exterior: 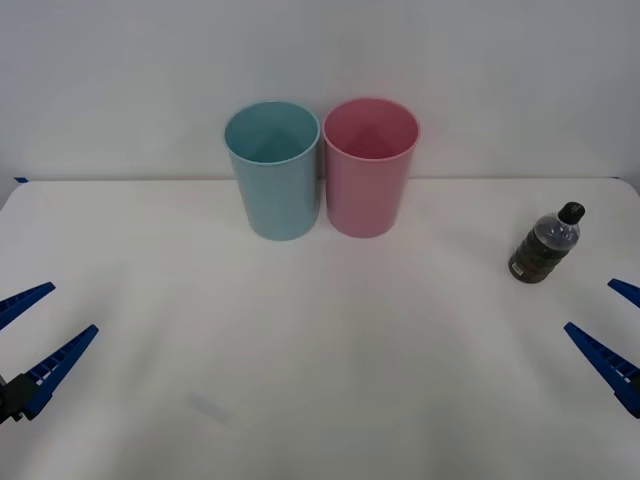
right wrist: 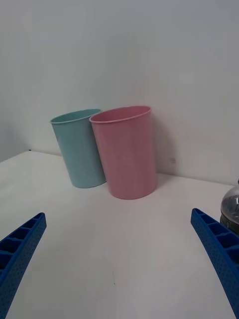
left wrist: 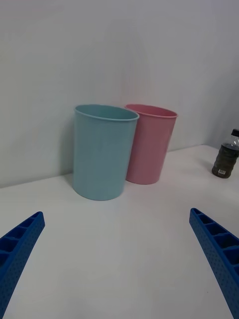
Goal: Grasp the object on the table and drop it into the matching bin: aluminum can to the light blue bin, PET bottle to the pink bin.
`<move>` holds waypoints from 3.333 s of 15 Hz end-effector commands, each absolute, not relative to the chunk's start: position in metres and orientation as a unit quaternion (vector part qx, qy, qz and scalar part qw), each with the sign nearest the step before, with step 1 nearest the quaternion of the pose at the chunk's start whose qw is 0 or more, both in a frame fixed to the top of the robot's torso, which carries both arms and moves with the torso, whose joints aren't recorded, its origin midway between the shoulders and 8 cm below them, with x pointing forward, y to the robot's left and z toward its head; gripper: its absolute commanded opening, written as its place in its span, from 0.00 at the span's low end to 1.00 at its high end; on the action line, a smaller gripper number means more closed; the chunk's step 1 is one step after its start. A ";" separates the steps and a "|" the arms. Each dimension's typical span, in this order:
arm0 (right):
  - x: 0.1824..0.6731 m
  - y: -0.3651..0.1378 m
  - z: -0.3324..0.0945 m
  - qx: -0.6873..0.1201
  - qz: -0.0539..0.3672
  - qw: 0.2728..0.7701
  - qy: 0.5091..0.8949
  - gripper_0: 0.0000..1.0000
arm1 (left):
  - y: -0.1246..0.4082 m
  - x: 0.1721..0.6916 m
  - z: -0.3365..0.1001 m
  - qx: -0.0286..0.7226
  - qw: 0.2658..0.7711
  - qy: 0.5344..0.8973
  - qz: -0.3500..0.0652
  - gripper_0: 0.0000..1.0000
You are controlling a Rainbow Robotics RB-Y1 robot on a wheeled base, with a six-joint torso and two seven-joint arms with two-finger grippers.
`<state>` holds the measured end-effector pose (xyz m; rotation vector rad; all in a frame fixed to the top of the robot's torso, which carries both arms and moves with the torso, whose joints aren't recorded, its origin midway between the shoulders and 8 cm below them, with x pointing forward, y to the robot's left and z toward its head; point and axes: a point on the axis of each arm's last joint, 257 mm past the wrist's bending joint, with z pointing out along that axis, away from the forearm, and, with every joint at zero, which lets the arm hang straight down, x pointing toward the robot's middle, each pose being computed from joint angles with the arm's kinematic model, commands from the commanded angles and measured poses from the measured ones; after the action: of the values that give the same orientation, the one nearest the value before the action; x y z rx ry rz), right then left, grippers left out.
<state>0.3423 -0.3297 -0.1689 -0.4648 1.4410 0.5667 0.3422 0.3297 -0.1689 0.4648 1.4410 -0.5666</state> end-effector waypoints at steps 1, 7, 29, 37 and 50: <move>0.342 -0.330 -0.169 -0.208 0.253 0.691 0.645 1.00 | 0.330 0.342 -0.169 0.208 0.691 0.645 -0.253 1.00; 0.331 -0.339 -0.177 -0.194 0.227 0.682 0.668 1.00 | 0.330 0.342 -0.169 0.208 0.691 0.645 -0.253 1.00; 0.402 -0.374 -0.247 -0.093 0.073 0.688 0.716 1.00 | 0.330 0.342 -0.169 0.208 0.691 0.645 -0.253 1.00; 0.452 -0.379 -0.263 -0.087 0.062 0.691 0.715 1.00 | 0.330 0.342 -0.169 0.208 0.691 0.645 -0.253 1.00; 0.525 -0.387 -0.277 -0.073 0.044 0.685 0.724 1.00 | 0.330 0.342 -0.169 0.208 0.691 0.645 -0.253 1.00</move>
<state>0.5212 -0.3885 -0.2777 -0.1631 1.6238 0.1004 0.3423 0.3297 -0.1689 0.4649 1.4410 -0.5667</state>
